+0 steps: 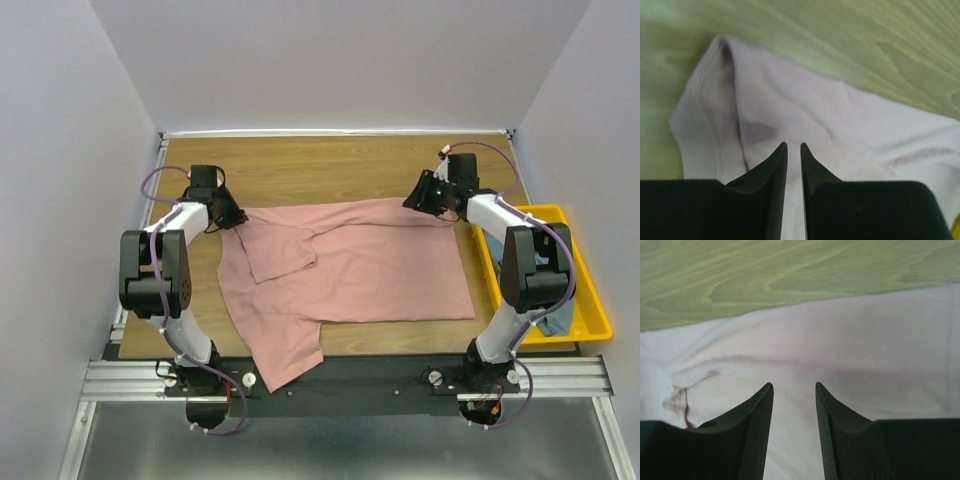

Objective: Fold and stack the t-shirts

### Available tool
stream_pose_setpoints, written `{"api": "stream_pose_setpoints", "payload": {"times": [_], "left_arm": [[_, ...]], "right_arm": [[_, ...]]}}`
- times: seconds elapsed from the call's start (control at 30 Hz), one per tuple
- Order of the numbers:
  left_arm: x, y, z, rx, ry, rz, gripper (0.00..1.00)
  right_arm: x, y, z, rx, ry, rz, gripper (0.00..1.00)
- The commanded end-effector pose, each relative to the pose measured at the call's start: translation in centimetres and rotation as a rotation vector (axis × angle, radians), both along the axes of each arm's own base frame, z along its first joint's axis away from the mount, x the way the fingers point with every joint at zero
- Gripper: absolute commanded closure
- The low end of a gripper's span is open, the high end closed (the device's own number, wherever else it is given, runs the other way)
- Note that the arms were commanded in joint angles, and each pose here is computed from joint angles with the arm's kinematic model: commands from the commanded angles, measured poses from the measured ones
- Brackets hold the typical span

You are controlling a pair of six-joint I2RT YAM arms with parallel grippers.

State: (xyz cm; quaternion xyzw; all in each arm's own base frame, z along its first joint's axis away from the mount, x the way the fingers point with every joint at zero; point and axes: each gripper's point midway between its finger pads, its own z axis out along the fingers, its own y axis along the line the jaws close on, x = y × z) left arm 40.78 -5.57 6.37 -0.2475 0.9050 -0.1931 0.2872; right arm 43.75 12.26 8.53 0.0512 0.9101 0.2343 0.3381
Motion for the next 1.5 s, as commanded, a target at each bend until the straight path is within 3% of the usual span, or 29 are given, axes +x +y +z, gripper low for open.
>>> {"api": "stream_pose_setpoints", "payload": {"times": [0.0,0.23,0.67,0.8,0.93,1.1,1.17,1.47], "left_arm": [[3.9,1.2,-0.2,0.06,-0.049,0.008,0.77],[5.0,3.3,-3.5,0.102,0.035,0.044,0.78],[7.4,7.6,-6.9,0.147,0.12,0.103,0.8],[8.7,8.2,-6.7,0.147,0.103,0.106,0.8],[10.5,7.9,-3.3,0.14,0.019,0.09,0.71],[11.5,5.6,3.4,0.272,-0.133,0.027,0.5],[11.3,5.0,4.5,0.341,-0.157,0.01,0.49],[7.4,-8.6,7.1,0.576,-0.301,-0.412,0.52]], "right_arm": [[1.0,-1.0,0.9,0.107,-0.015,-0.081,0.54],[1.7,-6.2,-3.4,0.061,0.072,-0.235,0.54],[3.7,-11.0,-9.4,-0.1,0.168,-0.34,0.53],[5.5,-11.9,-8.1,-0.137,0.145,-0.333,0.53],[7.2,-11.2,-4.1,-0.096,0.072,-0.303,0.52],[6.7,-10.9,-0.3,-0.044,0.027,-0.363,0.52],[6.1,-11.1,0.0,-0.044,0.029,-0.386,0.52],[2.8,-11.9,-2.7,-0.061,0.127,-0.485,0.52]]}}
